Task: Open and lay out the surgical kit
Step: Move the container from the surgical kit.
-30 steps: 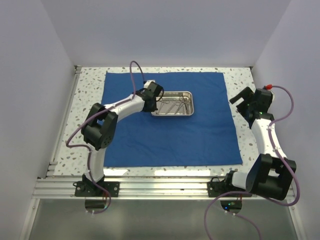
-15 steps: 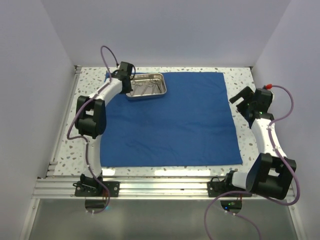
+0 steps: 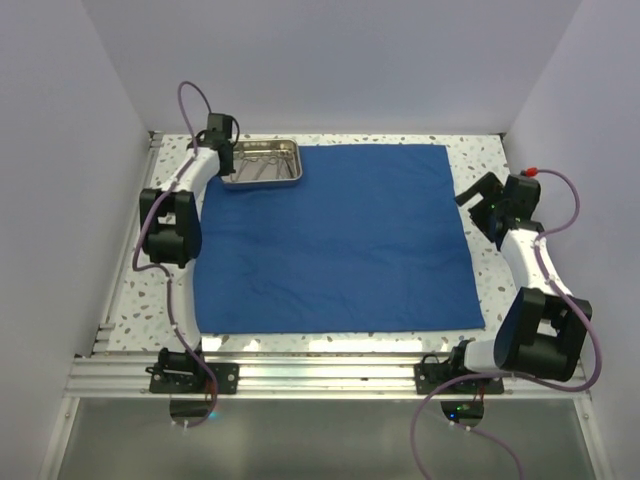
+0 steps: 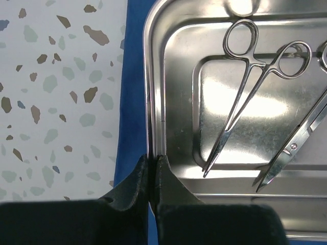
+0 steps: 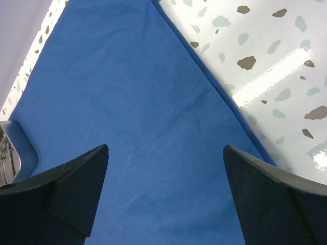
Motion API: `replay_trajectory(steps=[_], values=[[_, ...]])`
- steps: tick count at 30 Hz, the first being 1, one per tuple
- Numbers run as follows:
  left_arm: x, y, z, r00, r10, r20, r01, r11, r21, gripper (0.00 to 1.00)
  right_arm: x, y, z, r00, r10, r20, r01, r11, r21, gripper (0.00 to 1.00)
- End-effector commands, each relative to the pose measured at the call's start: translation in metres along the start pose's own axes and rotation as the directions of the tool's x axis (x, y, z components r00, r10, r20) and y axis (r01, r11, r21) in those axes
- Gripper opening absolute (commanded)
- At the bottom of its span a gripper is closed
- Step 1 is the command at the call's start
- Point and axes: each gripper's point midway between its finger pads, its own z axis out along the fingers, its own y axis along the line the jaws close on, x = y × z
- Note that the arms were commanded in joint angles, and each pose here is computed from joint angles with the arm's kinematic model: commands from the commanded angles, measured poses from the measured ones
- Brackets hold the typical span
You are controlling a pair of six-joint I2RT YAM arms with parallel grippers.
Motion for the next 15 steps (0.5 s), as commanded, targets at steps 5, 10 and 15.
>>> replay_trajectory(steps=[5, 10, 15], values=[[0.003, 0.062, -0.018, 0.983, 0.182, -0.014, -0.18, 0.951, -0.25, 0.0, -0.016, 0.021, 0.007, 1.0, 0.009, 0.029, -0.007, 0.997, -0.071, 0.99], [-0.001, 0.102, -0.035, 0.999, 0.05, -0.008, -0.049, 0.922, -0.385, 0.47, -0.014, 0.02, 0.009, 1.0, 0.006, 0.018, -0.005, 0.998, -0.066, 0.99], [-0.027, 0.11, -0.07, 0.994, -0.04, 0.1, 0.076, 0.918, -0.389, 1.0, -0.015, 0.019, 0.006, 1.0, 0.0, 0.028, 0.002, 0.998, -0.064, 0.99]])
